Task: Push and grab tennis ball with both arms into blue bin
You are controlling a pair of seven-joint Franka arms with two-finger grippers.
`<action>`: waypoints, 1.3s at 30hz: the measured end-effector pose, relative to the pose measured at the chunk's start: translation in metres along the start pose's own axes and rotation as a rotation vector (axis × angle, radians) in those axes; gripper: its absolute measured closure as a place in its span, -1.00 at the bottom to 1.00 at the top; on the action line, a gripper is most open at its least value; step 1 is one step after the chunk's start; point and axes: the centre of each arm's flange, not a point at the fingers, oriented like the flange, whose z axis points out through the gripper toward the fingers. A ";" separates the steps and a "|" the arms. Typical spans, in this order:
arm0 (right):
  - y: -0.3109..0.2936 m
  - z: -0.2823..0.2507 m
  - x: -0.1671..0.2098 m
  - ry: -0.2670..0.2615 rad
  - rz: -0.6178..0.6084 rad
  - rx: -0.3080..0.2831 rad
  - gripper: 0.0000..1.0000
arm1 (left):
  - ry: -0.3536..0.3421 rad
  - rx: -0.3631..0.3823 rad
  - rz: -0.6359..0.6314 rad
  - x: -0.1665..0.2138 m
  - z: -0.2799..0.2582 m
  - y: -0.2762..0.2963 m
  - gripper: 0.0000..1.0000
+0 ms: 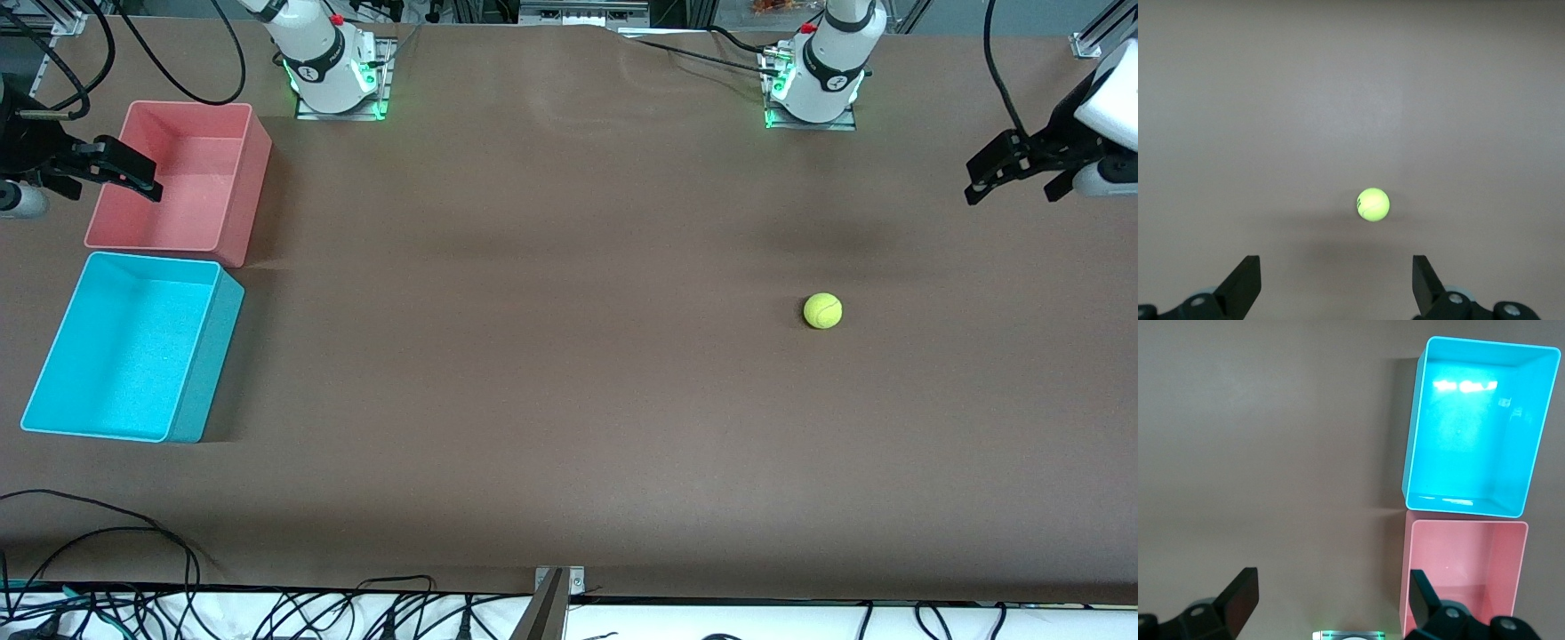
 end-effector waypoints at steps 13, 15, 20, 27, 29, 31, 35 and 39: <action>0.000 0.000 0.000 -0.001 0.000 0.000 -1.00 | -0.011 -0.001 -0.001 -0.004 -0.007 -0.007 -1.00; 0.000 0.000 0.000 -0.001 0.000 0.000 -1.00 | -0.011 -0.001 0.002 -0.004 -0.007 -0.007 -1.00; 0.000 0.000 0.000 -0.002 0.001 0.000 -1.00 | -0.012 -0.001 0.005 -0.004 -0.007 -0.007 -1.00; 0.000 0.001 0.000 -0.002 0.001 0.000 -1.00 | -0.013 -0.001 0.007 -0.004 -0.006 -0.007 -1.00; 0.000 0.001 0.000 -0.002 0.001 0.000 -1.00 | -0.013 -0.001 0.007 -0.004 -0.006 -0.007 -1.00; 0.000 0.001 0.000 -0.002 0.001 0.000 -1.00 | -0.013 -0.001 0.008 -0.004 -0.006 -0.008 -1.00; 0.001 0.001 0.000 -0.002 0.001 0.000 -1.00 | -0.014 -0.001 0.008 -0.004 -0.006 -0.008 -1.00; 0.001 0.001 0.000 -0.002 0.001 0.000 -1.00 | -0.019 0.000 0.009 -0.004 -0.004 -0.008 -1.00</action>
